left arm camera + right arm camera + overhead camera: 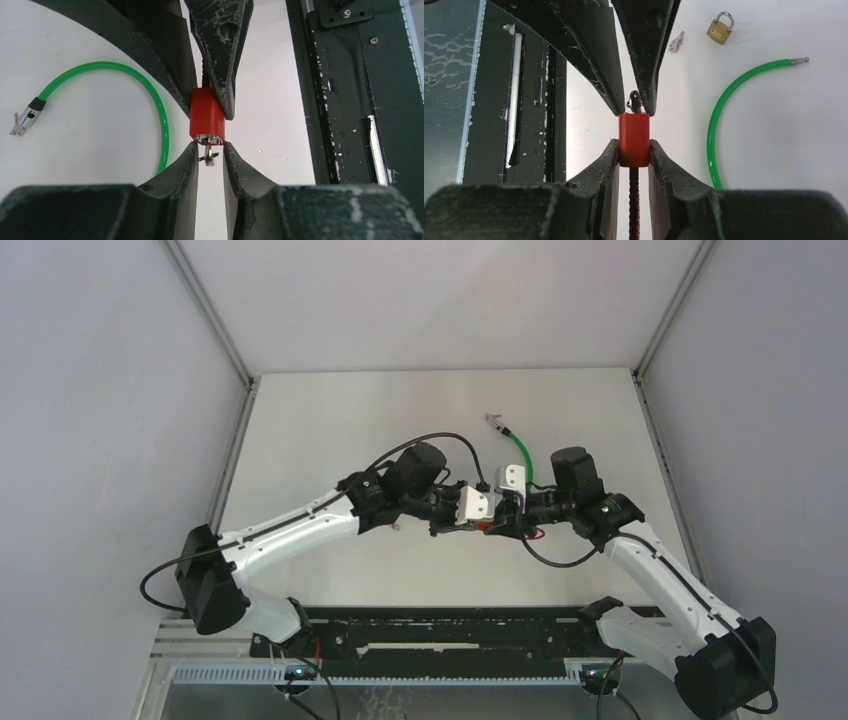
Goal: Lock with the key
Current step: Remove the lock.
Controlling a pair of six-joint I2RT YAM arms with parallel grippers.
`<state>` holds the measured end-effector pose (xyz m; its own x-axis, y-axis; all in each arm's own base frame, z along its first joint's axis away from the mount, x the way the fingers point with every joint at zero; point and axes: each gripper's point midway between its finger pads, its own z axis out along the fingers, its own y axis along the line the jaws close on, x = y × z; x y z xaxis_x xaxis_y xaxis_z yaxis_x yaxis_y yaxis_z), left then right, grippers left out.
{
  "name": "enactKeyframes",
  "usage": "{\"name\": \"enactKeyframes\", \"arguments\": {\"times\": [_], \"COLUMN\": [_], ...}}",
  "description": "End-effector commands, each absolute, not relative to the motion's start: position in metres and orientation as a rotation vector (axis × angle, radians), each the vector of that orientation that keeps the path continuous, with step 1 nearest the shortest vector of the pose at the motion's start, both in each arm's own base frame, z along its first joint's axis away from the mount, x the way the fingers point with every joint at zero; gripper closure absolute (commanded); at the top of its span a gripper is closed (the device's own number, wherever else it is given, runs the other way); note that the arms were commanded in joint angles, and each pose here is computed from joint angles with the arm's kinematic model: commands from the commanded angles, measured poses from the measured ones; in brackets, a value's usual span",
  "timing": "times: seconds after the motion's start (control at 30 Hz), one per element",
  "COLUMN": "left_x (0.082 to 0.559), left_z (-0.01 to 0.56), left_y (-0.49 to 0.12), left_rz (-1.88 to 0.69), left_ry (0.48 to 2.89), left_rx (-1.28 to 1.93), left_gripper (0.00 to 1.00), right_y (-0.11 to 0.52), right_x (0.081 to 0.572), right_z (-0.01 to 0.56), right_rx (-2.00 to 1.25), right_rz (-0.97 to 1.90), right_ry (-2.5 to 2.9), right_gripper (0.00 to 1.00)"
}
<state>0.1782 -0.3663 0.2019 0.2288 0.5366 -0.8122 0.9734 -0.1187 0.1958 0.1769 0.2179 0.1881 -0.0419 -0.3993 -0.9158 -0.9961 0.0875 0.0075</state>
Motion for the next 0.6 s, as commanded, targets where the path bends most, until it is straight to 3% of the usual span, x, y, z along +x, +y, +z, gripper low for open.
{"name": "enactKeyframes", "arguments": {"times": [0.0, 0.27, 0.57], "left_x": [0.180, 0.182, 0.204], "left_z": [0.197, 0.195, 0.195], "left_y": [-0.368, -0.364, -0.358], "left_rz": [-0.717, -0.685, -0.546], "left_ry": [1.382, 1.363, 1.388], "left_rx": [1.772, 1.794, 1.698], "left_gripper": [0.78, 0.99, 1.00], "right_y": [0.222, 0.219, 0.212], "right_x": [0.178, 0.181, 0.188], "right_z": [0.209, 0.201, 0.195], "right_rx": [-1.426, -1.447, -1.419], "right_rz": [0.945, 0.898, 0.857], "right_ry": [1.482, 1.484, 1.546], "right_gripper": [1.00, 1.00, 1.00]}}
